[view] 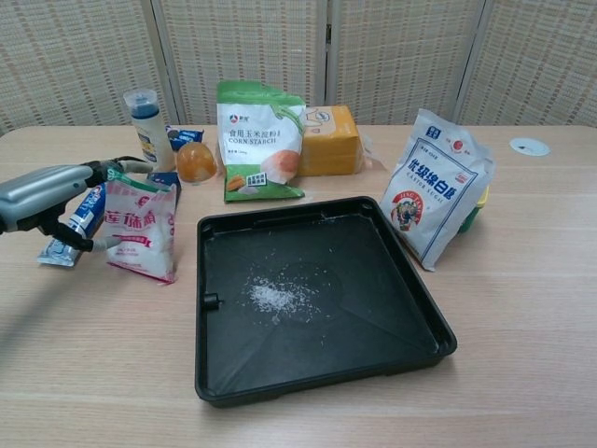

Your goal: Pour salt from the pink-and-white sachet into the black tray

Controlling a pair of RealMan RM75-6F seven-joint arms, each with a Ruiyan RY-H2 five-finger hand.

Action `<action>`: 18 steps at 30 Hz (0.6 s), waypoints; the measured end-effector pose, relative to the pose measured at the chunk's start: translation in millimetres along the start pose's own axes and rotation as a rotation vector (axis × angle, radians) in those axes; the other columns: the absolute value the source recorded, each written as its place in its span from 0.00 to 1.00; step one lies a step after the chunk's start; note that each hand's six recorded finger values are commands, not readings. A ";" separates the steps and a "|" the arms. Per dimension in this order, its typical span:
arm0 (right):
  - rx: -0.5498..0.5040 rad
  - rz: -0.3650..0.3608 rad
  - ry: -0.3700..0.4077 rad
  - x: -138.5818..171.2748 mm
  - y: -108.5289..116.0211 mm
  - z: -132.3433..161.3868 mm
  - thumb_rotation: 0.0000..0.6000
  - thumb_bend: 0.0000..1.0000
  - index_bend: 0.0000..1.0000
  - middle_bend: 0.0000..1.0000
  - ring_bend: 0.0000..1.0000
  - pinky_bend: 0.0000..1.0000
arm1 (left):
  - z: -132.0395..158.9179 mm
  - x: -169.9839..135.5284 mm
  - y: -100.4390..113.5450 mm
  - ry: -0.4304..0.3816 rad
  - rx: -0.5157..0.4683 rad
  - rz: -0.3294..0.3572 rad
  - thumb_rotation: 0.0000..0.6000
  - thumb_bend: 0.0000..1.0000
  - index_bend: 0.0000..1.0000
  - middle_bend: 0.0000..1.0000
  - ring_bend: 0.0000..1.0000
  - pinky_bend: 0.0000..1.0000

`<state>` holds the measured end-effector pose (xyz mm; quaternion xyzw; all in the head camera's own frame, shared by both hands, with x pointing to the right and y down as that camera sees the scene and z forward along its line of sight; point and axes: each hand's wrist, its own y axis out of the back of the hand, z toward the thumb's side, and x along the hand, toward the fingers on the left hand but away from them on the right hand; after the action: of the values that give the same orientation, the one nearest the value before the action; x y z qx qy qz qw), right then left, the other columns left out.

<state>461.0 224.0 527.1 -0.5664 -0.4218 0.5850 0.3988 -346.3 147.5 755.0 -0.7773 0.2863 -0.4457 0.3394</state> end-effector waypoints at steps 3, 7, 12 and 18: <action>-0.002 -0.002 0.001 0.4 0.1 -0.1 1.00 0.34 0.04 0.01 0.04 0.00 | -2.4 -5.5 3.7 0.021 -0.012 -0.002 1.00 0.29 0.00 0.00 0.00 0.00; -0.002 -0.004 0.002 0.8 0.6 -0.5 1.00 0.34 0.04 0.01 0.04 0.00 | -6.3 -14.9 13.1 0.050 -0.028 0.007 1.00 0.29 0.00 0.00 0.00 0.00; 0.000 -0.009 0.003 0.5 3.1 -1.1 1.00 0.34 0.04 0.01 0.04 0.00 | -12.3 -29.3 30.6 0.088 -0.040 0.043 1.00 0.29 0.00 0.00 0.00 0.00; -0.016 -0.002 0.011 -2.1 3.2 -0.9 1.00 0.34 0.04 0.01 0.04 0.00 | -19.9 -53.1 55.9 0.173 -0.041 0.101 1.00 0.31 0.00 0.00 0.00 0.00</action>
<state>462.0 221.1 524.8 -0.5723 -0.4249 0.5781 0.3971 -395.2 147.9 692.2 -0.7274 0.3622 -0.4875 0.3195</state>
